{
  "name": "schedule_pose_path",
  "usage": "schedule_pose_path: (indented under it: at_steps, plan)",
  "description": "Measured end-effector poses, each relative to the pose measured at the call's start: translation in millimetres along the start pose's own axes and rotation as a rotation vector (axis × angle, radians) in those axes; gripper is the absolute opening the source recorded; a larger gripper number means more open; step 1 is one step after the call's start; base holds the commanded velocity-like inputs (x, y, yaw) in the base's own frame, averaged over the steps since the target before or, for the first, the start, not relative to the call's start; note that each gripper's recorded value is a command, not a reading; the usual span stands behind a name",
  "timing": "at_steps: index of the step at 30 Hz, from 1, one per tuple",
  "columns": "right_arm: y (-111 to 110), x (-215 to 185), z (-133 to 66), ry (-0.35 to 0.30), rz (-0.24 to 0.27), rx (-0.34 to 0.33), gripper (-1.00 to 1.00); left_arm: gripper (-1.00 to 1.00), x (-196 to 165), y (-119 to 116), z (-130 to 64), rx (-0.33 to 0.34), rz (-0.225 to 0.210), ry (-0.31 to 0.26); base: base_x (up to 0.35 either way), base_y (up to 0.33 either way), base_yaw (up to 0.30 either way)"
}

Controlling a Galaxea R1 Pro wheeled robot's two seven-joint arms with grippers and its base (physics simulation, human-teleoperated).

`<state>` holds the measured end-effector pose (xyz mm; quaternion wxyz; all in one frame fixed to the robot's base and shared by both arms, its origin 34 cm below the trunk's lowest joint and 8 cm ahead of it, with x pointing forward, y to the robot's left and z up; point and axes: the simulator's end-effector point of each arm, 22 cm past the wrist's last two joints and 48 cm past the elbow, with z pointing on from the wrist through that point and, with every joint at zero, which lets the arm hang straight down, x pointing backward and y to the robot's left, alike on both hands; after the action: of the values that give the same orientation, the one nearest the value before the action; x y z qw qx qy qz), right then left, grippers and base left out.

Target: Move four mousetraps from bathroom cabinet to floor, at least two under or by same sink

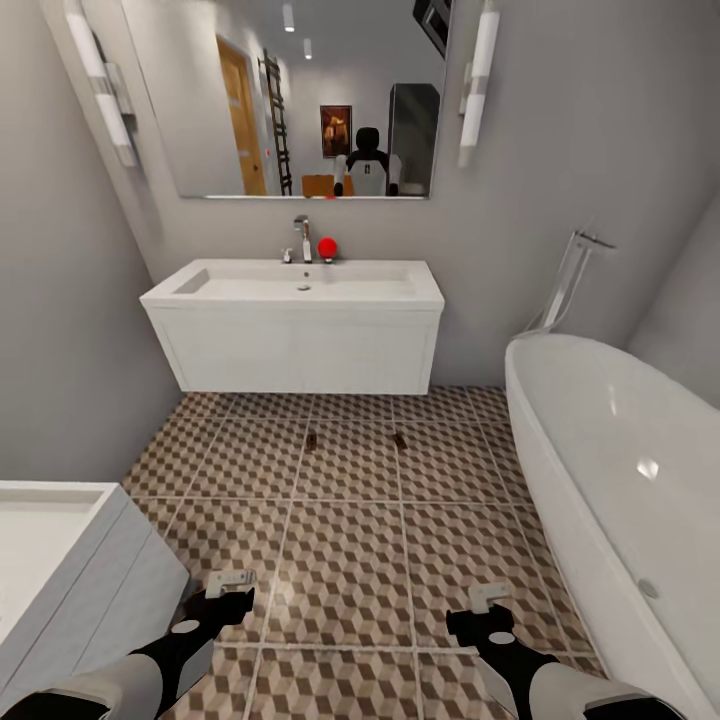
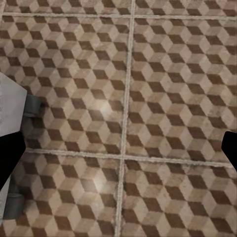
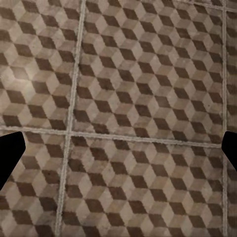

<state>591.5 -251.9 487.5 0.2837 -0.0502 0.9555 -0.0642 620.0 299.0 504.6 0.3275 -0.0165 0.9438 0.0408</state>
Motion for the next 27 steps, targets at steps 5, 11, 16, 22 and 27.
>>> schedule_pose_path:
  at_steps: [5,11,16,22,27]
  plan:
    - [-1.3,-4.8,-6.9,0.001,0.0,-0.001,1.0,1.0,-5.8,1.4,-6.5,-0.001,0.0,0.0,0.0,0.0,0.0]
    - [-2.6,-10.3,-15.2,0.003,0.0,-0.003,1.0,1.0,-12.5,2.3,-14.2,-0.001,0.0,0.0,0.0,0.0,0.0]
    - [-3.8,-14.9,-22.0,0.004,0.0,-0.003,1.0,1.0,-17.9,2.9,-20.6,-0.001,0.0,0.001,0.0,0.0,0.0]
    - [-5.5,-20.3,-30.1,0.004,-0.001,-0.002,1.0,1.0,-24.2,3.6,-28.2,-0.001,0.0,0.001,0.0,0.0,0.0]
    - [-6.7,-24.7,-36.8,0.004,-0.001,-0.002,1.0,1.0,-29.2,4.1,-34.5,-0.001,0.0,0.001,0.0,0.0,0.0]
